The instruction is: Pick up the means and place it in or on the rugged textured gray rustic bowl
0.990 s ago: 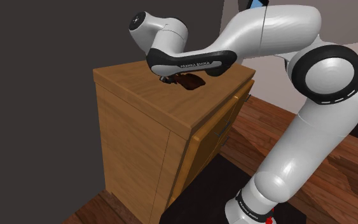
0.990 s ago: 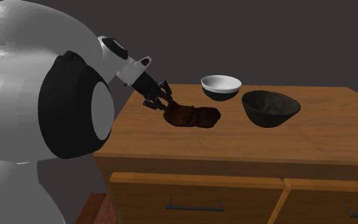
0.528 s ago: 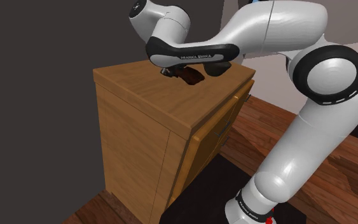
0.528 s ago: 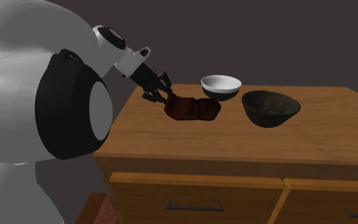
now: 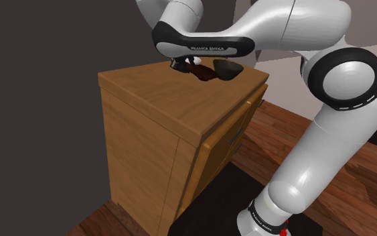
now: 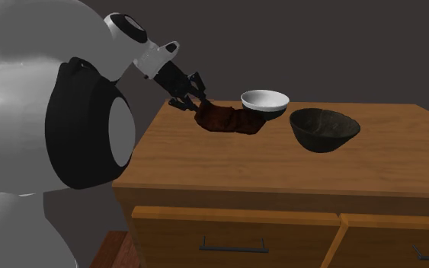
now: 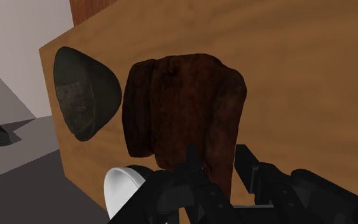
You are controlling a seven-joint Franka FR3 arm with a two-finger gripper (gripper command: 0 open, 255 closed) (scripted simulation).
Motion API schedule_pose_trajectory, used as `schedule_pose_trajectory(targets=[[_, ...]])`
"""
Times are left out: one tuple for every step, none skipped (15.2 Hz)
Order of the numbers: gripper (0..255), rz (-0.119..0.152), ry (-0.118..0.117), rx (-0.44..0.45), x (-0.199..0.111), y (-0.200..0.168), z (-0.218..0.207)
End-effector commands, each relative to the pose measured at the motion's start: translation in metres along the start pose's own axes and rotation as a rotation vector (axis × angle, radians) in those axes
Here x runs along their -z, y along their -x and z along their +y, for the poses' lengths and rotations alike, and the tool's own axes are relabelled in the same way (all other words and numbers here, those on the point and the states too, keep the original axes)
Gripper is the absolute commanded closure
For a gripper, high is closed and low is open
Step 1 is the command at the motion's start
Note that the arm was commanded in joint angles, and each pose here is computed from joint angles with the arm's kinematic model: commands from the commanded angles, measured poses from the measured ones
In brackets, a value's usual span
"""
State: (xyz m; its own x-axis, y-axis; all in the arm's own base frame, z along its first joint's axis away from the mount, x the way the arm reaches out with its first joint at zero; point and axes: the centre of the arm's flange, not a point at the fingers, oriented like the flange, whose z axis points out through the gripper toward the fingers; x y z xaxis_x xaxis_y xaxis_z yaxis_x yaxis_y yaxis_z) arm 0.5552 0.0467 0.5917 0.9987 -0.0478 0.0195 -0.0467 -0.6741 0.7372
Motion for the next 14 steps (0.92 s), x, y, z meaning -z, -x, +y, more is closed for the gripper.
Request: schedule_pose_trajectory(targets=[[255,0.000,0.000,0.000,0.007,0.000,0.009],[255,0.000,0.000,0.000,0.011,0.000,0.013],[255,0.000,0.000,0.000,0.014,0.000,0.017],[255,0.000,0.000,0.000,0.018,0.000,0.021],[255,0.000,0.000,0.000,0.022,0.000,0.025],[255,0.000,0.000,0.000,0.025,0.000,0.029],[255,0.000,0.000,0.000,0.029,0.000,0.033],[255,0.000,0.000,0.000,0.032,0.000,0.037],[255,0.000,0.000,0.000,0.036,0.000,0.041],[255,0.000,0.000,0.000,0.039,0.000,0.044],[255,0.000,0.000,0.000,0.043,-0.001,0.048],[255,0.000,0.000,0.000,0.047,-0.001,0.052],[255,0.000,0.000,0.000,0.050,-0.001,0.056],[255,0.000,0.000,0.000,0.054,-0.001,0.060]])
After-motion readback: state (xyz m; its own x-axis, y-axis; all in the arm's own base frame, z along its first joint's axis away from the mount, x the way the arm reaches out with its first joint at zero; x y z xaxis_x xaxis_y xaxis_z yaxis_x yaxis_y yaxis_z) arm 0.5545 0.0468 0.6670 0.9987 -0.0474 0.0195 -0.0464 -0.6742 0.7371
